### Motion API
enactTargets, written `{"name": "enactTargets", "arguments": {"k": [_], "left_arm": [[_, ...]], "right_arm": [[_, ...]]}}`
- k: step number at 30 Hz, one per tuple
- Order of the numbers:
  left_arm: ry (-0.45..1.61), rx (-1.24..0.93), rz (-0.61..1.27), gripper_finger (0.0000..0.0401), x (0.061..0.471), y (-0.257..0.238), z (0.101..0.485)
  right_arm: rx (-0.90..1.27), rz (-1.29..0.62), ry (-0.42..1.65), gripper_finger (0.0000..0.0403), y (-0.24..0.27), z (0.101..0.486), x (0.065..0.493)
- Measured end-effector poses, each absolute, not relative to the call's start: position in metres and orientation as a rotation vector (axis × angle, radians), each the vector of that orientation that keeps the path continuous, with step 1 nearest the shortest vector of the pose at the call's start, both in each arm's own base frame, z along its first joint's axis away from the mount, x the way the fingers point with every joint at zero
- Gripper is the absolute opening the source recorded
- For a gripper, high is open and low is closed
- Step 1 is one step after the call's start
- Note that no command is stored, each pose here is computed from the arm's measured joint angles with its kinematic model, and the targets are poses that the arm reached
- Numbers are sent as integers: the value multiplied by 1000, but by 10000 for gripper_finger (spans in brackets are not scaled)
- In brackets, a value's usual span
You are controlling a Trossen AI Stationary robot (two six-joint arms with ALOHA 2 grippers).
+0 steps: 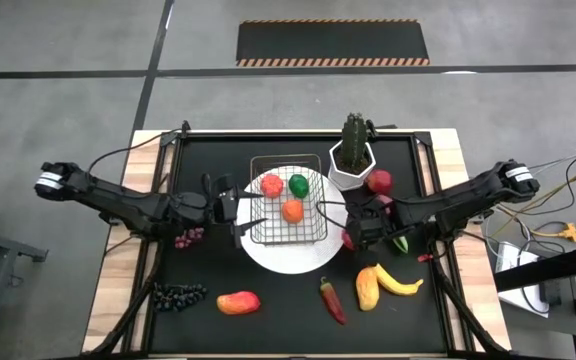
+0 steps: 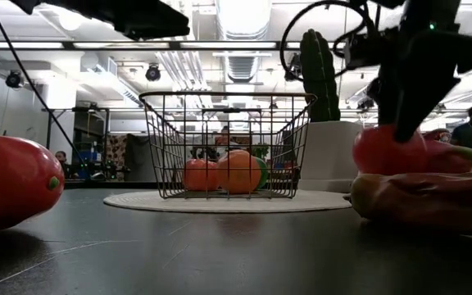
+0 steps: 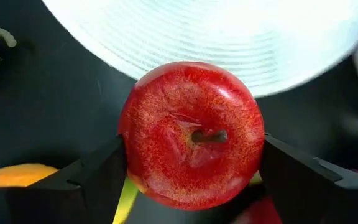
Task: Build produce basket
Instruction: Put the apple into the gold wire basket
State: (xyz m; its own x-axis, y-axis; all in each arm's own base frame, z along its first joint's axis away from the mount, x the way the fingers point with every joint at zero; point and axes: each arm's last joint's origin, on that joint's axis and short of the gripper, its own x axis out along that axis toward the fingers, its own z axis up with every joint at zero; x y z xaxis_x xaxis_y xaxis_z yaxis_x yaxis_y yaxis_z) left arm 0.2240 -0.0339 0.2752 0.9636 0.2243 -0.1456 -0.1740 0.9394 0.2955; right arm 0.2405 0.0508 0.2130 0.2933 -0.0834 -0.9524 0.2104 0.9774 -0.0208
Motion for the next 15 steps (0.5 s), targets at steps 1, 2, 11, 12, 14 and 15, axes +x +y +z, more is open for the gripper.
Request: {"name": "enactTargets", "arguments": {"k": [1,2,11,12,14,15], "left_arm": [[172,295,203,261,223,-34,276],[168,310,201,261,222,-34,278],[128,356,204,260,210,-31,289],[126,354,205,260,210,-31,289],[133,354,204,260,210,-31,288],[134,355,203,260,210,-31,288]], "right_arm": [[123,-204,1260,308,50,219,242],[128,-210,1260,308,50,225,243],[170,-229,1190,308,48,290,253],[178,-226,1166,308,47,298,255],[194,-222,1124,308,46,312,258],[203,-220,1100,308,45,319,259]]}}
